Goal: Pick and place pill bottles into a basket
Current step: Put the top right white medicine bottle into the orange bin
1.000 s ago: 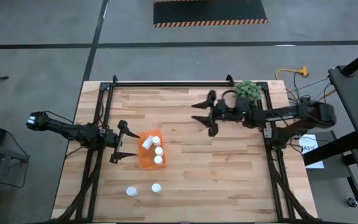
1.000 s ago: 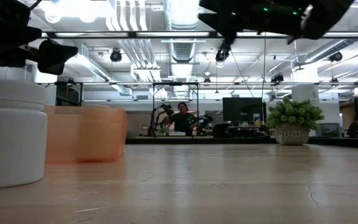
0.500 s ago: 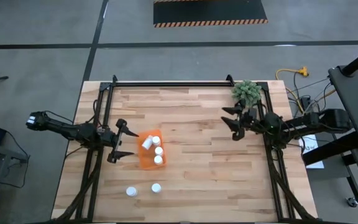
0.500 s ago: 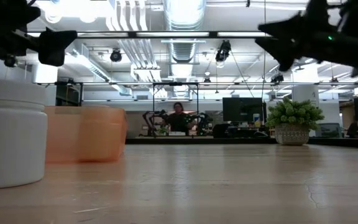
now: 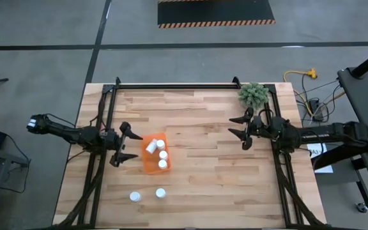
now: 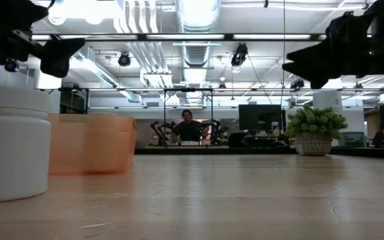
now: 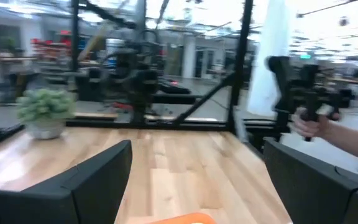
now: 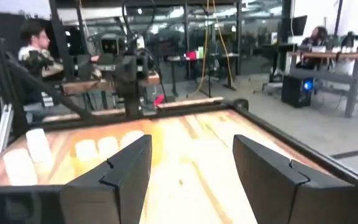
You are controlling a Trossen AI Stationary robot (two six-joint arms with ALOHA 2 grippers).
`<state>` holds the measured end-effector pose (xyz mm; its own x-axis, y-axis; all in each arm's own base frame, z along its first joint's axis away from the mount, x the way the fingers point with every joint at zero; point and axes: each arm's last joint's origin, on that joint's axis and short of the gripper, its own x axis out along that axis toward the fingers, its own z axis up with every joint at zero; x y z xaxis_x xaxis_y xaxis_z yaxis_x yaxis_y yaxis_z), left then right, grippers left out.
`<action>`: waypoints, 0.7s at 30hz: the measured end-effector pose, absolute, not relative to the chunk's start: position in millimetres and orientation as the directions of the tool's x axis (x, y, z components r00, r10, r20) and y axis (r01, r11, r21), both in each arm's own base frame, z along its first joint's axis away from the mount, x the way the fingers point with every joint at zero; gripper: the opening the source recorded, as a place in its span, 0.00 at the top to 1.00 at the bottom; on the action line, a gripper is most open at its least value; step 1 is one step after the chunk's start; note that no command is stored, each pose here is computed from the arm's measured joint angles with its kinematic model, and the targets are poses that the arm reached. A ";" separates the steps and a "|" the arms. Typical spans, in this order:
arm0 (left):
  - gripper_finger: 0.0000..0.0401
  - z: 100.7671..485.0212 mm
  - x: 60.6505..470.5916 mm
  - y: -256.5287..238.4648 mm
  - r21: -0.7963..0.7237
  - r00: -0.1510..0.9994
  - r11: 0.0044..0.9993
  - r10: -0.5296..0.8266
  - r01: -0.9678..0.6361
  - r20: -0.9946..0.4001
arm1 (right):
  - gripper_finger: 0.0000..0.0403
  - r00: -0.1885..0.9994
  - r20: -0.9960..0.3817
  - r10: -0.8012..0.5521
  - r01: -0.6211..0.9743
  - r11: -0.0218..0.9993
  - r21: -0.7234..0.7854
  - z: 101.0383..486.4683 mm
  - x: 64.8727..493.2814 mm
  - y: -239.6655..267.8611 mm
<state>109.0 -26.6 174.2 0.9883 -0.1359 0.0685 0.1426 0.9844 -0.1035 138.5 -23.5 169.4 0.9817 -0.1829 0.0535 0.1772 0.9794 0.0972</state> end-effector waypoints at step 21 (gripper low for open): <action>0.14 173.1 122.9 -22.6 -0.147 0.952 0.970 0.149 -0.193 -0.269 | 0.47 0.945 -0.223 -0.239 0.271 0.954 0.126 146.1 123.2 -22.8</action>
